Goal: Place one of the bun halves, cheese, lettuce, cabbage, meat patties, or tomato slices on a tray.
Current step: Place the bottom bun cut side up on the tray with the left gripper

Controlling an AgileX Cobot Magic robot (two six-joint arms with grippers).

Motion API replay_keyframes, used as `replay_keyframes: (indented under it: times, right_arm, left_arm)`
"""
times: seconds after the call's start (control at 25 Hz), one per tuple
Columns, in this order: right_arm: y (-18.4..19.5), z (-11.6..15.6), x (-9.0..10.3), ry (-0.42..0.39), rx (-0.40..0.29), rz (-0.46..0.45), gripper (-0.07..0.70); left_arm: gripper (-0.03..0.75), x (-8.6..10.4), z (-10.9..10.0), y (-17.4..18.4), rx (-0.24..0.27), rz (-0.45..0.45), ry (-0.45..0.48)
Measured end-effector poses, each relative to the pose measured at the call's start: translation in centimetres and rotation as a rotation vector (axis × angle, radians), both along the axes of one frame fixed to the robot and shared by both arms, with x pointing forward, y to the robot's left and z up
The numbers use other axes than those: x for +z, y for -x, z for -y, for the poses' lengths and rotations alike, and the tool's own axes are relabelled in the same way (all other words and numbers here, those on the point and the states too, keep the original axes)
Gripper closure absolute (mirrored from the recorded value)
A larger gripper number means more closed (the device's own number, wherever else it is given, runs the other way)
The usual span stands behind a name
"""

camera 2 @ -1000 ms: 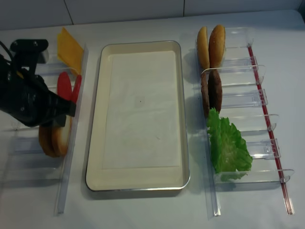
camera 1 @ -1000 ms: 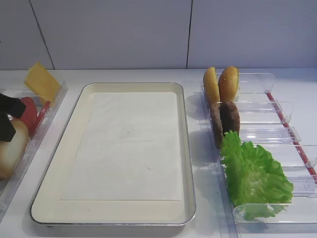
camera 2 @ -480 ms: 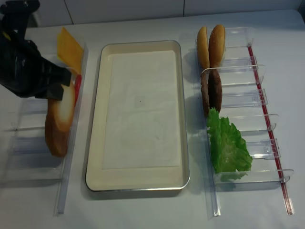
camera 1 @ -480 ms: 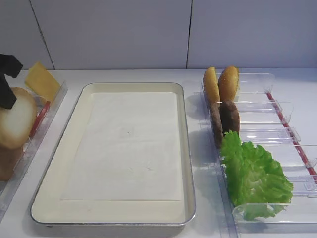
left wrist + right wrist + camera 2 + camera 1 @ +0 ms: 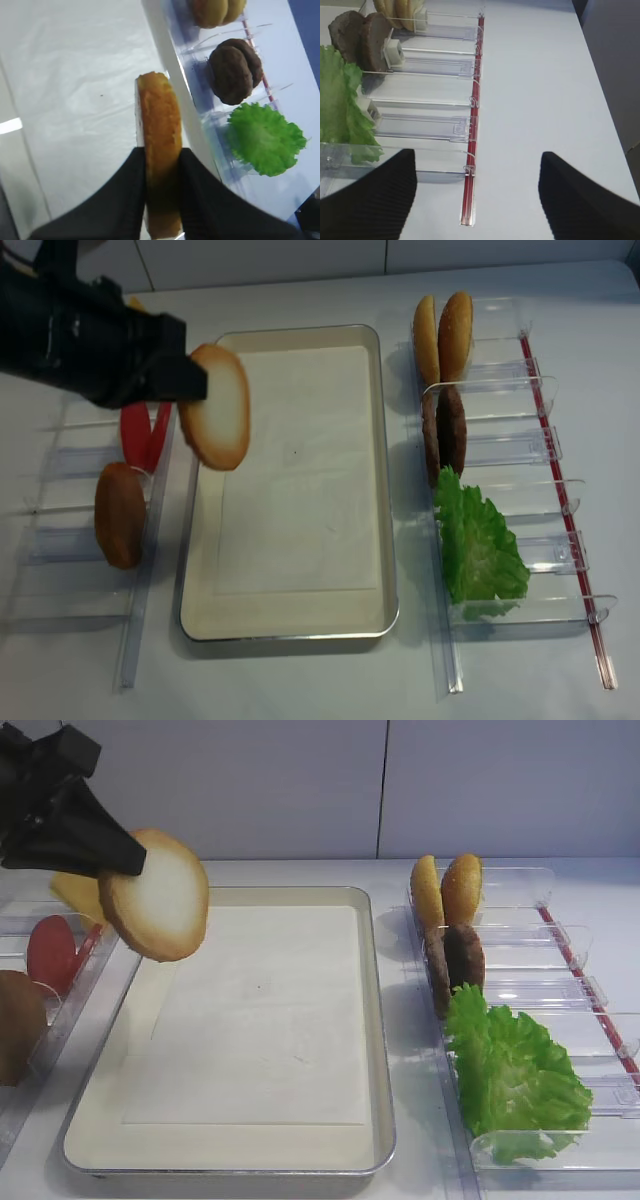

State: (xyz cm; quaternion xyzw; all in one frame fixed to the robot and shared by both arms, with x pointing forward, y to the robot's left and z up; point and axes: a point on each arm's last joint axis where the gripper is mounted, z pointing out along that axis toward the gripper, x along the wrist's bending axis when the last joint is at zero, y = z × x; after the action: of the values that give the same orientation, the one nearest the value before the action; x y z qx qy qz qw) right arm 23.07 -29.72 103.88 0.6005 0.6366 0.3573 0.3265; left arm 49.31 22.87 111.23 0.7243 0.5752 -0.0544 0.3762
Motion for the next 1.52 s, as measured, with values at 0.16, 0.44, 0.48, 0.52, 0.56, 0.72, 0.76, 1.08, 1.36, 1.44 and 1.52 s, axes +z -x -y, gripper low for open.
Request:
replay_keyframes:
  times: [0.16,0.44,0.48,0.52,0.56,0.72,0.76,1.08,1.36,1.44,1.52]
  right_arm:
    - [0.0,0.0,0.0,0.000,0.000,0.000,0.110]
    - [0.0,0.0,0.0,0.000,0.000,0.000,0.110]
    - [0.0,0.0,0.0,0.000,0.000,0.000,0.110]
    - [0.0,0.0,0.0,0.000,0.000,0.000,0.110]
    - [0.0,0.0,0.0,0.000,0.000,0.000,0.110]
    - [0.0,0.0,0.0,0.000,0.000,0.000,0.110]
    - [0.0,0.0,0.0,0.000,0.000,0.000,0.110]
    - [0.0,0.0,0.0,0.000,0.000,0.000,0.110]
    - [0.0,0.0,0.0,0.003,0.002,0.000,0.110]
    - [0.0,0.0,0.0,0.005,0.003,0.000,0.110]
    - [0.0,0.0,0.0,0.005,0.003,0.000,0.110]
  left_arm:
    - [0.566,-1.4,2.0,0.4,-0.028,-0.003,0.045]
    - [0.566,-5.1,4.5,1.2,0.024,-0.023,0.153]
    - [0.566,-5.6,4.5,1.2,0.036,-0.038,0.166]
    - [0.568,-6.3,4.6,1.1,0.040,-0.055,0.172]
    - [0.568,-6.8,4.7,0.9,0.045,-0.069,0.180]
    - [0.568,-9.2,5.2,0.0,0.045,-0.154,0.195]
    - [0.568,-9.9,5.4,-0.2,0.036,-0.179,0.197]
    - [0.570,-13.1,5.7,-0.9,0.009,-0.267,0.169]
    - [0.573,-13.9,5.5,-0.5,0.001,-0.253,0.151]
    - [0.572,-14.0,5.5,-0.5,-0.015,-0.237,0.144]
    - [0.542,-14.0,5.5,-0.5,-0.023,-0.230,0.141]
